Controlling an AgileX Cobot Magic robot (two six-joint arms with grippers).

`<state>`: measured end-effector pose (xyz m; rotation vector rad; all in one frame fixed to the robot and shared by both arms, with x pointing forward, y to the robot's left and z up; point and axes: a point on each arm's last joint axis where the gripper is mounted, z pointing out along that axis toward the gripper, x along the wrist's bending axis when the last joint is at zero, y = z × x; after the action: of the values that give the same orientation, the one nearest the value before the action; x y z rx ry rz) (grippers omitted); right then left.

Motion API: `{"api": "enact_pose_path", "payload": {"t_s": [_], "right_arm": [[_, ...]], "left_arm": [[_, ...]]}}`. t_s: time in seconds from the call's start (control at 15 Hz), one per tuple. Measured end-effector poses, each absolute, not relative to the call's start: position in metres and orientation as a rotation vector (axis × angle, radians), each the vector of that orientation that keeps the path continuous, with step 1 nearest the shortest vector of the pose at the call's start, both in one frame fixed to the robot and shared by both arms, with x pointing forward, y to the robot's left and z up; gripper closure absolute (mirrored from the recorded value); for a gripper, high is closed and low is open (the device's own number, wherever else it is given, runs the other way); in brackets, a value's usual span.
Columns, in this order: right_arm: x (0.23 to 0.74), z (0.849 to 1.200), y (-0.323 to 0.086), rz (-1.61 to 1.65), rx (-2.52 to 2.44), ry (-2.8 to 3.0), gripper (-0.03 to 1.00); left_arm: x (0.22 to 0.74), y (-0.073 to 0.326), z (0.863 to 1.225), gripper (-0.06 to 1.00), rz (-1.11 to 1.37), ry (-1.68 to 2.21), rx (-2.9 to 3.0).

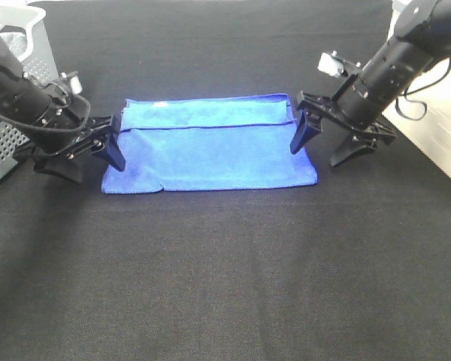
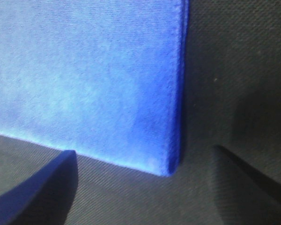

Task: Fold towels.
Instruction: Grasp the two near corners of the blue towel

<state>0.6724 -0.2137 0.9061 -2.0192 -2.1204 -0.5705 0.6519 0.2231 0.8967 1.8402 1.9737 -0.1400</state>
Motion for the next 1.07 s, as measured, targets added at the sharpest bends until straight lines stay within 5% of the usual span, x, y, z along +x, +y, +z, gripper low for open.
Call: {"api": "enact_pose_path", "payload": {"t_s": [0.67,0.87,0.93,1.07], "right_arm": [[0.679,0.875,-0.212,-0.618,-2.032,-2.096,0.27],[0.681,0.869,-0.208,-0.666,-2.017,-2.046,0.46],[0.681,0.866,-0.208,-0.66,-2.014,-2.044,0.59],[0.68,0.863,-0.207,-0.65,-2.011,-2.04,0.9]], "left_arm": [[0.662,0.214,0.871,0.2,-0.064,2.017,1.743],[0.666,0.199,0.869,0.28,-0.041,1.974,1.76],[0.666,0.199,0.868,0.37,-0.041,1.981,1.744],[0.666,0.199,0.863,0.72,-0.054,1.991,1.741]]}}
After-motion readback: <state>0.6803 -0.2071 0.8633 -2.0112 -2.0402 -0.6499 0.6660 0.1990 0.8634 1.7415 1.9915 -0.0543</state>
